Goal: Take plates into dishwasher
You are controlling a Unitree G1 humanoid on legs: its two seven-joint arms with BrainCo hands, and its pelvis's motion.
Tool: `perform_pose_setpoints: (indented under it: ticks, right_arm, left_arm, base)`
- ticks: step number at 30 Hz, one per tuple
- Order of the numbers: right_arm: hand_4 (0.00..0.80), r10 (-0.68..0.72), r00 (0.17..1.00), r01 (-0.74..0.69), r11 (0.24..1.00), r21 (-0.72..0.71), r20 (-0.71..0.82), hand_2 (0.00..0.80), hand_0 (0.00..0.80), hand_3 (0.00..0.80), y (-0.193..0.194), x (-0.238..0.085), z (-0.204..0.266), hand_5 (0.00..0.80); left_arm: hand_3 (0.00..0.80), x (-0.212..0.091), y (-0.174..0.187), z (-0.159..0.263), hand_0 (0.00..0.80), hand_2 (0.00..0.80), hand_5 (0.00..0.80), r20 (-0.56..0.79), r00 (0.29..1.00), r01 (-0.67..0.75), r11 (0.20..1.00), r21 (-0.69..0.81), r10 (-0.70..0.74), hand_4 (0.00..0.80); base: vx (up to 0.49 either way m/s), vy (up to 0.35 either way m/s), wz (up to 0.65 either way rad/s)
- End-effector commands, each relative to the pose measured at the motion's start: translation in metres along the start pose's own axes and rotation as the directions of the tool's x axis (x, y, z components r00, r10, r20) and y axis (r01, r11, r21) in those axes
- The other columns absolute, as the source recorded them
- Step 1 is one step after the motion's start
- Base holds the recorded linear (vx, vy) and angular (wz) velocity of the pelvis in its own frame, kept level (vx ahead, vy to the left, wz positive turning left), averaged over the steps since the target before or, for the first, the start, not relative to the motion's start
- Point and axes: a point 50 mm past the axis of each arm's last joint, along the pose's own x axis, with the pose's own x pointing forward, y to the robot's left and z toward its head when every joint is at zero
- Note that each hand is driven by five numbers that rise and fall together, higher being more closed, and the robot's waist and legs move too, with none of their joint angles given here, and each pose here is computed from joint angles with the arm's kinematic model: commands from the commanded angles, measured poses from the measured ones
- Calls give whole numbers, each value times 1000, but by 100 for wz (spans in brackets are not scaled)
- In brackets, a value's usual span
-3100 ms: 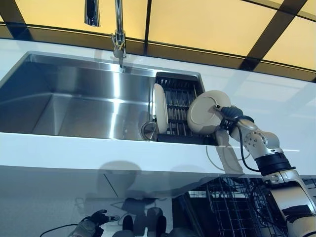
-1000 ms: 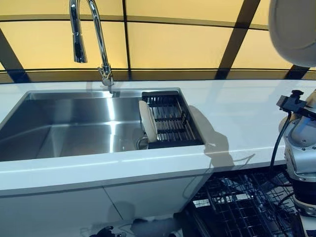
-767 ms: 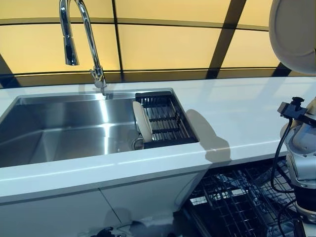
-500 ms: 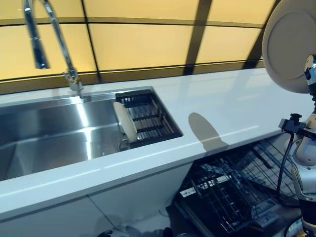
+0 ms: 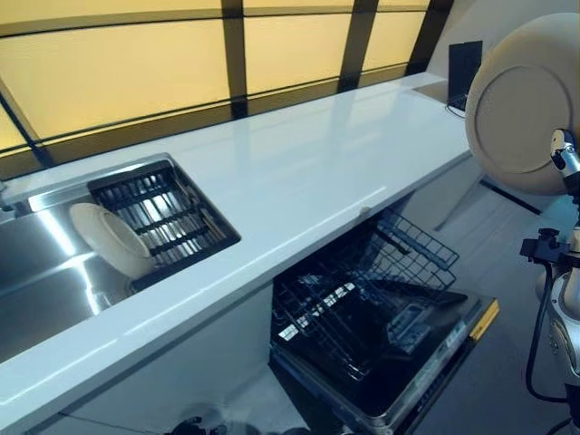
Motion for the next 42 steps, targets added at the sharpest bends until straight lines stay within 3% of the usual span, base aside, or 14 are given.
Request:
perform_pose_setpoints:
  ticks: [1, 10, 16, 21, 30, 36, 42]
  right_arm:
    - [800, -28, 998, 25, 998, 64, 49, 800, 800, 800, -7, 15, 8, 800]
    - [800, 82, 996, -82, 997, -4, -31, 800, 800, 800, -1, 14, -4, 800]
    - [800, 239, 960, -245, 969, -26, -145, 800, 800, 800, 10, 0, -21, 800]
    - [800, 363, 903, -385, 921, -59, -232, 800, 800, 800, 17, -14, -35, 800]
    - [800, 555, 722, -642, 760, -100, -412, 800, 800, 800, 28, -40, -56, 800]
    - [800, 604, 632, -717, 694, -68, -486, 800, 800, 800, 38, -54, -70, 800]
    - [800, 605, 586, -721, 693, -7, -540, 800, 800, 800, 48, -71, -84, 800]
  left_arm:
    - [0, 1, 21, 9, 0, 0, 0, 36, 997, -70, 996, -47, 72, 0]
    - [0, 2, -1, 21, 0, 0, 0, 90, 996, -21, 999, -42, 25, 0]
    - [0, 3, -2, 23, 0, 0, 0, 91, 996, -11, 999, -47, 15, 0]
    - [0, 3, 0, 23, 0, 0, 0, 89, 996, -14, 999, -48, 18, 0]
    - [0, 3, 10, 31, 0, 0, 0, 109, 994, -28, 999, -18, 30, 0]
    - [0, 3, 14, 37, 0, 0, 0, 121, 992, -38, 999, -4, 38, 0]
    - [0, 3, 12, 39, 0, 0, 0, 125, 992, -35, 999, 5, 34, 0]
  base:
    - [-232, -462, -31]
    - [-190, -257, 3]
    - [-101, -54, 6]
    - [-31, 1, 8]
    - [-1, 17, 4]
    - [12, 15, 3]
    - [45, 11, 4]
